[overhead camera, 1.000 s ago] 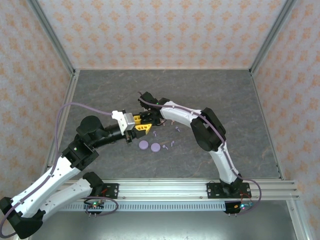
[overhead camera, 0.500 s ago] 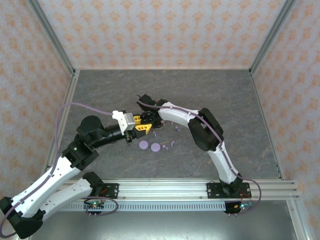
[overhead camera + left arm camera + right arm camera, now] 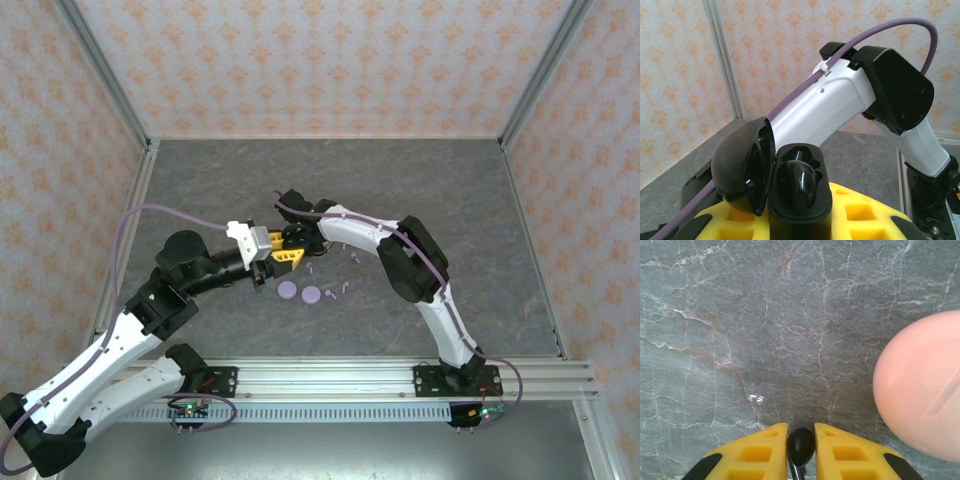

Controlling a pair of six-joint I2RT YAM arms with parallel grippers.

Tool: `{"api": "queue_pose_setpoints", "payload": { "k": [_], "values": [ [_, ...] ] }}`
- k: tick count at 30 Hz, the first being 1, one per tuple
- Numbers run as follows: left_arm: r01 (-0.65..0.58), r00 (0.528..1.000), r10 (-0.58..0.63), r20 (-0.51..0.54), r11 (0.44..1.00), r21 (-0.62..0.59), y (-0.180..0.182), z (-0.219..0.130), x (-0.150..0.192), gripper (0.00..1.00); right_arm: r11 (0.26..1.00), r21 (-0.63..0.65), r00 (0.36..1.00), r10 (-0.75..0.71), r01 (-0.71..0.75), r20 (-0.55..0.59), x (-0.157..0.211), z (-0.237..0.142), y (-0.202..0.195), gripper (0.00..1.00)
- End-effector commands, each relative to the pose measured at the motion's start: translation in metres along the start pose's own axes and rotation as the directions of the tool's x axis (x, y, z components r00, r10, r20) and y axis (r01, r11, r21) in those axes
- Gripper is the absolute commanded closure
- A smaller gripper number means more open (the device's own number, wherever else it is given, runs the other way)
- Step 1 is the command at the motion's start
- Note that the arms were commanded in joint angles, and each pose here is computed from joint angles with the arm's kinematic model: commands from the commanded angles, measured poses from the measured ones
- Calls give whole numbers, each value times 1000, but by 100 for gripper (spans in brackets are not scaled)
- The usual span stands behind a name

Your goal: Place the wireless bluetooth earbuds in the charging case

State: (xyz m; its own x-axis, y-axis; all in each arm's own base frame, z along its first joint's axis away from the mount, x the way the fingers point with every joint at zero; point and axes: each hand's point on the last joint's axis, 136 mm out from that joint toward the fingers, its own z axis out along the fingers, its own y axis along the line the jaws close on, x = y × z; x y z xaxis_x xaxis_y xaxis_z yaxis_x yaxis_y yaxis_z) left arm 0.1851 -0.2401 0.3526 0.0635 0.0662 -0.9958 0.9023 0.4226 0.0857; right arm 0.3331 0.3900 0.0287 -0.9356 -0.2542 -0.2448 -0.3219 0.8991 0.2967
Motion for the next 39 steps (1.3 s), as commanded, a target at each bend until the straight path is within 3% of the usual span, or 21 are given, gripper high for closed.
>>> {"api": "queue_pose_setpoints", "payload": {
  "k": [1, 11, 19, 24, 33, 39],
  "values": [
    [-5, 1000, 5, 27, 1000, -3, -2, -4, -13, 100, 999, -48, 990, -8, 14, 141, -21, -50, 9, 82],
    [75, 994, -72, 80, 997, -28, 6, 3, -6, 100, 966, -258, 873, 100, 31, 477, -33, -194, -15, 83],
    [114, 989, -112, 102, 993, -12, 11, 17, -5, 100, 915, -344, 677, 118, 210, 726, -7, -324, -15, 83],
    [124, 987, -125, 100, 992, 15, 11, 27, -5, 100, 825, -411, 588, 122, 389, 800, 20, -382, 10, 82],
    [136, 986, -141, 92, 989, 52, 11, 39, -6, 100, 659, -427, 500, 88, 619, 862, 56, -419, 53, 82],
    [141, 985, -146, 91, 988, 61, 10, 40, -6, 100, 638, -394, 489, 31, 662, 872, 62, -411, 69, 82]
  ]
}}
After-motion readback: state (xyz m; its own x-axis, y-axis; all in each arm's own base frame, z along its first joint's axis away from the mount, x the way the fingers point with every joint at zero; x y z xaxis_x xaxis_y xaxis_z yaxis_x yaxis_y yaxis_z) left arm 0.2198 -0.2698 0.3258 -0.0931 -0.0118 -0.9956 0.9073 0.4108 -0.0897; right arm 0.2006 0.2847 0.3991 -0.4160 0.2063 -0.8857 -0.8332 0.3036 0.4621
